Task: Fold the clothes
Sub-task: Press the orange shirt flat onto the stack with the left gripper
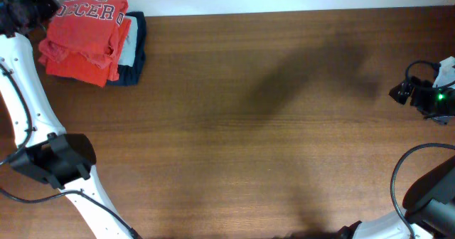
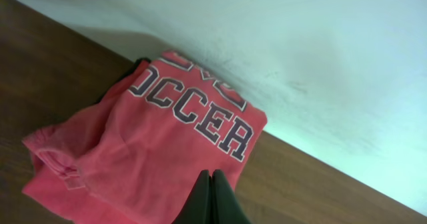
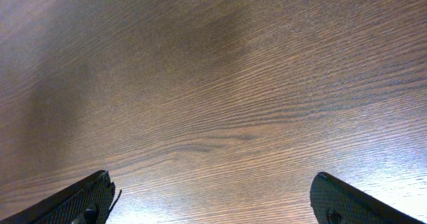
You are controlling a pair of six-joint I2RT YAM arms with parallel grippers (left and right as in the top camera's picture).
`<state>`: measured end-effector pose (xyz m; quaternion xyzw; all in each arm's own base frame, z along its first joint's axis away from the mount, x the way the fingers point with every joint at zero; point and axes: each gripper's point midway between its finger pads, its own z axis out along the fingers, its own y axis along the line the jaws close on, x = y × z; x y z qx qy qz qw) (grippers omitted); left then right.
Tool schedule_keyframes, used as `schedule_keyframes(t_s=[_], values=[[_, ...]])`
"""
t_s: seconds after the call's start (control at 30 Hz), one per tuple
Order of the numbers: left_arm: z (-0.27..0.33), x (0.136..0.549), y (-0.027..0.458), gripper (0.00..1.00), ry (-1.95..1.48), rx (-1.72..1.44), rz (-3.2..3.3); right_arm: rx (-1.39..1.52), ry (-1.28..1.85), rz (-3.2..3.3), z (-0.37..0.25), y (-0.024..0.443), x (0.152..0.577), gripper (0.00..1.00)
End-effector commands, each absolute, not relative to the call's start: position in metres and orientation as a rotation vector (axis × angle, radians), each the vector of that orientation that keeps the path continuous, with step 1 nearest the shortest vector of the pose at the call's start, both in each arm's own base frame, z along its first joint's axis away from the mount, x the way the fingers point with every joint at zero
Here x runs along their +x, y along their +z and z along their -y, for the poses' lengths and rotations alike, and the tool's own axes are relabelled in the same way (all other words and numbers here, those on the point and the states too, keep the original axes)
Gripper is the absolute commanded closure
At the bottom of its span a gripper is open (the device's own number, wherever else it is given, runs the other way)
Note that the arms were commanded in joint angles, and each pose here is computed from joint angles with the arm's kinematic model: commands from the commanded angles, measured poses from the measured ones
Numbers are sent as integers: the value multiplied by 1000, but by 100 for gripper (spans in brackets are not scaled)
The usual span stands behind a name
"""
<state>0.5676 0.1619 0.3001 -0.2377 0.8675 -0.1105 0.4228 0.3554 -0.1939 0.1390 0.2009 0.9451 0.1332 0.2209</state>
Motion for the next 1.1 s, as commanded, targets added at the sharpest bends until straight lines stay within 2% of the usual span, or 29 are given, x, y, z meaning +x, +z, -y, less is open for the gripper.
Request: schedule_keyframes(t_s=[0.0,0.2,0.43,0.53,0.63,0.7,0.83,0.93,1.07], values=[[-182,574,256,100,-307,-649,-2230,548,353,-2614,196,140,355,2],[-211,574,183,100,-322,-787,-2325,548,353,-2614,196,140,355,1],[-218,561,108,100,-352,-901,-2465,548,353,-2614,196,140,355,1],[-218,564,125,100,-352,-881,-2435,548,353,-2615,196,140,355,2],[-213,565,172,100,-365,-823,-2363,548,354,-2614,196,140,355,1],[-199,564,234,100,-389,-732,-2270,548,354,-2614,196,140,355,2],[-150,561,285,99,-577,-563,-2218,548,353,-2614,196,140,355,2],[-122,563,283,99,-740,-457,-2229,548,353,-2614,196,140,355,1],[-106,566,258,100,-821,-401,-2281,548,353,-2614,196,140,355,2]])
